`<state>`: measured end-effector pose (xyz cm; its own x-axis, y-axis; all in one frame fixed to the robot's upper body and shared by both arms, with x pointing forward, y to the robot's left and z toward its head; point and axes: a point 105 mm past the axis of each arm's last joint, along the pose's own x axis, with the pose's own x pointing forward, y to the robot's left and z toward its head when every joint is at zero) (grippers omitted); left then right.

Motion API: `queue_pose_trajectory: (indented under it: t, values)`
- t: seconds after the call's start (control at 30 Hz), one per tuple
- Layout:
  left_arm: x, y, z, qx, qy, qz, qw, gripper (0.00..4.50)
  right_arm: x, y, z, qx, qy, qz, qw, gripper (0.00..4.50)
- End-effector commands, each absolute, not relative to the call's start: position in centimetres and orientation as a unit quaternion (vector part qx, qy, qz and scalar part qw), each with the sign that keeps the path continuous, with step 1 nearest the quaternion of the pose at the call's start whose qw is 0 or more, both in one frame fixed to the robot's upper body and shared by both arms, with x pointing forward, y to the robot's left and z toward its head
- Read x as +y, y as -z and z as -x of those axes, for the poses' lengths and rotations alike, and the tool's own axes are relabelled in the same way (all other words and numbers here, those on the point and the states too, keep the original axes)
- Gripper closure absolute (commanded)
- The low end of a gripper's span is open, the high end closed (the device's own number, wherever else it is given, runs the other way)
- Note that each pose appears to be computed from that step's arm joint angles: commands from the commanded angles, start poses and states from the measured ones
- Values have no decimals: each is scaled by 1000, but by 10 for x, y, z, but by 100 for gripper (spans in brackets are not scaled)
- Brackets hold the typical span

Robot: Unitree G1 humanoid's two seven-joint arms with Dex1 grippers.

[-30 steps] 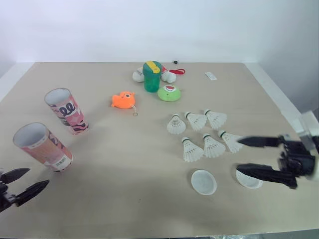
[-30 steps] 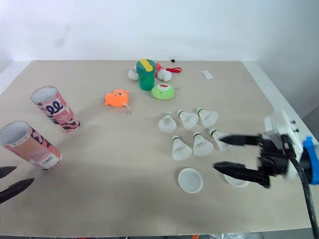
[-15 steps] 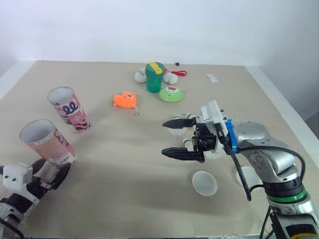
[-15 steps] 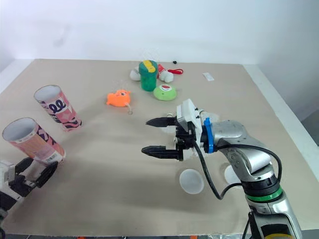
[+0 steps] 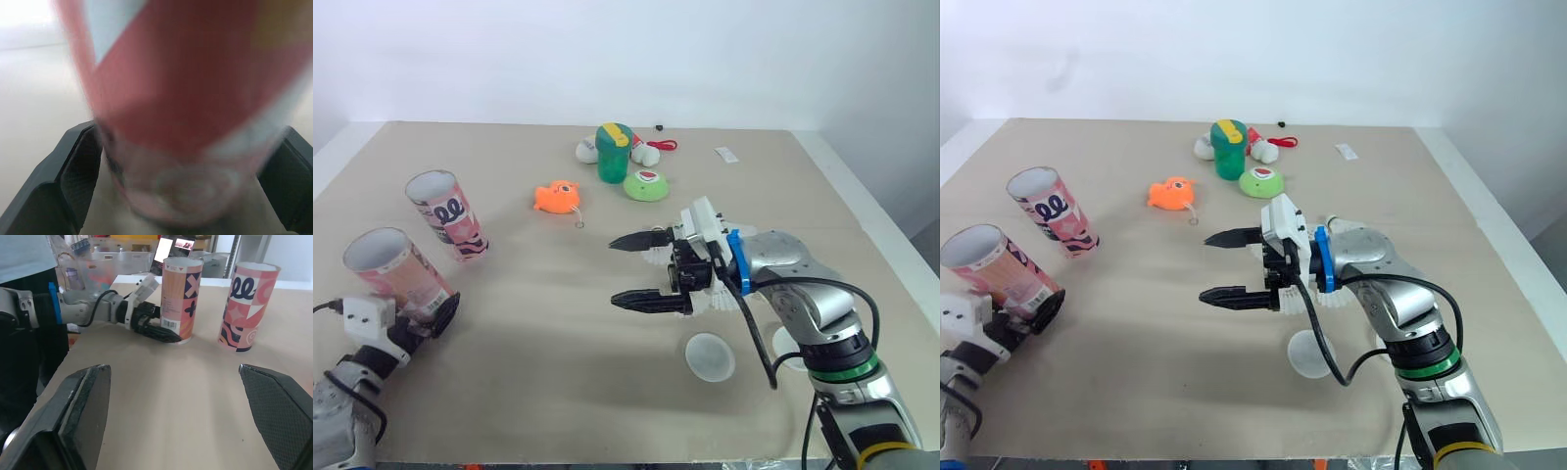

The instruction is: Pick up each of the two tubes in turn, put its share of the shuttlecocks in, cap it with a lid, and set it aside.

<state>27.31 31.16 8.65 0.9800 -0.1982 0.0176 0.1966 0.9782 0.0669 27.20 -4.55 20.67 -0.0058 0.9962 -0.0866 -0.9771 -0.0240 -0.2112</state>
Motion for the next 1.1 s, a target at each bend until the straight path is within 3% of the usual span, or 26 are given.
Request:
queue_pose_trajectory:
  t: [0.03, 0.37, 0.53, 0.7, 0.87, 0.97, 1.1]
  values:
    - [309, -83, -278, -7, 105, -35, 994, 0, -43, -218, -274, -73, -702, 118, 698, 4]
    - [305, -81, -284, -11, 114, -28, 993, 0, -39, -214, -272, -73, -702, 105, 701, 4]
    - [307, -80, -281, -7, 114, -30, 993, 127, -40, -212, -272, -75, -698, 99, 705, 0]
    - [300, -91, -277, -21, 129, -45, 990, 127, -43, -212, -267, -81, -686, 74, 719, 0]
    - [268, -114, -259, -10, 225, -96, 970, 127, -58, -214, -245, -79, -649, 45, 755, 0]
    - [239, -130, -242, 39, 352, -153, 923, 127, -75, -202, -230, -55, -596, 43, 800, 0]
    - [231, -138, -235, 98, 426, -189, 879, 127, -86, -188, -222, -34, -546, 49, 836, 0]
